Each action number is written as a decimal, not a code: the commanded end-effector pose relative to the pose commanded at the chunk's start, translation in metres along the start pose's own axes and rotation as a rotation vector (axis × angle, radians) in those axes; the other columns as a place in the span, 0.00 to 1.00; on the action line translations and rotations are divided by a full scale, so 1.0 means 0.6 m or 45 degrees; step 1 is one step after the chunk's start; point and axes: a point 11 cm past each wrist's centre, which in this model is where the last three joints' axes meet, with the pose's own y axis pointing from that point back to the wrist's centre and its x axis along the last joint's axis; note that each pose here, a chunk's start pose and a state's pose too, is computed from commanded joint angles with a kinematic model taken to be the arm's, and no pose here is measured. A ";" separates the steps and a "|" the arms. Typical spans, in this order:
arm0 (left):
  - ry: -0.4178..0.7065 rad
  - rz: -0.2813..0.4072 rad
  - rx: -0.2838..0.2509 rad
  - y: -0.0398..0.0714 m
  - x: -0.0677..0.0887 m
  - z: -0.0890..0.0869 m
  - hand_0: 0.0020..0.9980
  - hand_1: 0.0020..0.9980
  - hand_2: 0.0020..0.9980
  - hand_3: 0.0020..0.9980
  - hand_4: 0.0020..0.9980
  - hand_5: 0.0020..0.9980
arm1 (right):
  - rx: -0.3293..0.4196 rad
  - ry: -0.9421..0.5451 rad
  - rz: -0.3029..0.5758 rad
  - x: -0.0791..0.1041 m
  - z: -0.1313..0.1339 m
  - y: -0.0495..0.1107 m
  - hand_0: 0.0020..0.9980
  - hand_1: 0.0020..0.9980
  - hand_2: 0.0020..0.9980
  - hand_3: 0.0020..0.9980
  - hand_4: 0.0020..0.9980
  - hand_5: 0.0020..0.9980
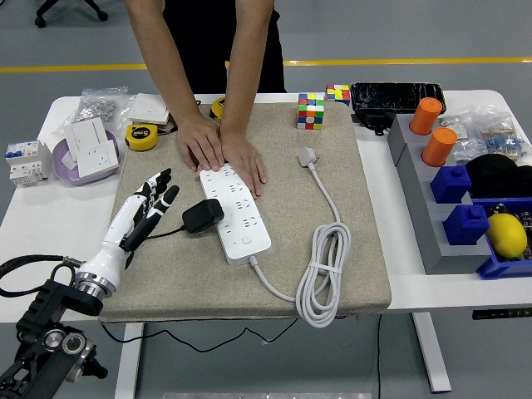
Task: Pick up the plug,place it near the board,insert it into the board,press the button
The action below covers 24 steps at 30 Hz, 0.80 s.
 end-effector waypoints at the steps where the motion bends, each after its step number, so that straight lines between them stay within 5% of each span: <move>1: -0.047 -0.009 0.003 0.003 -0.003 -0.001 1.00 1.00 0.99 0.96 1.00 1.00 | -0.002 -0.001 0.001 0.001 0.001 0.000 0.87 0.72 0.72 0.71 1.00 0.67; 6: -0.189 -0.054 0.003 0.008 -0.017 -0.004 1.00 1.00 0.99 0.95 1.00 1.00 | -0.006 -0.004 0.001 0.001 0.003 0.000 0.87 0.72 0.72 0.71 1.00 0.67; 24: -0.286 -0.205 0.012 0.004 -0.074 -0.013 1.00 1.00 0.98 0.95 1.00 1.00 | 0.002 -0.010 0.001 0.001 -0.001 0.000 0.87 0.72 0.72 0.71 1.00 0.67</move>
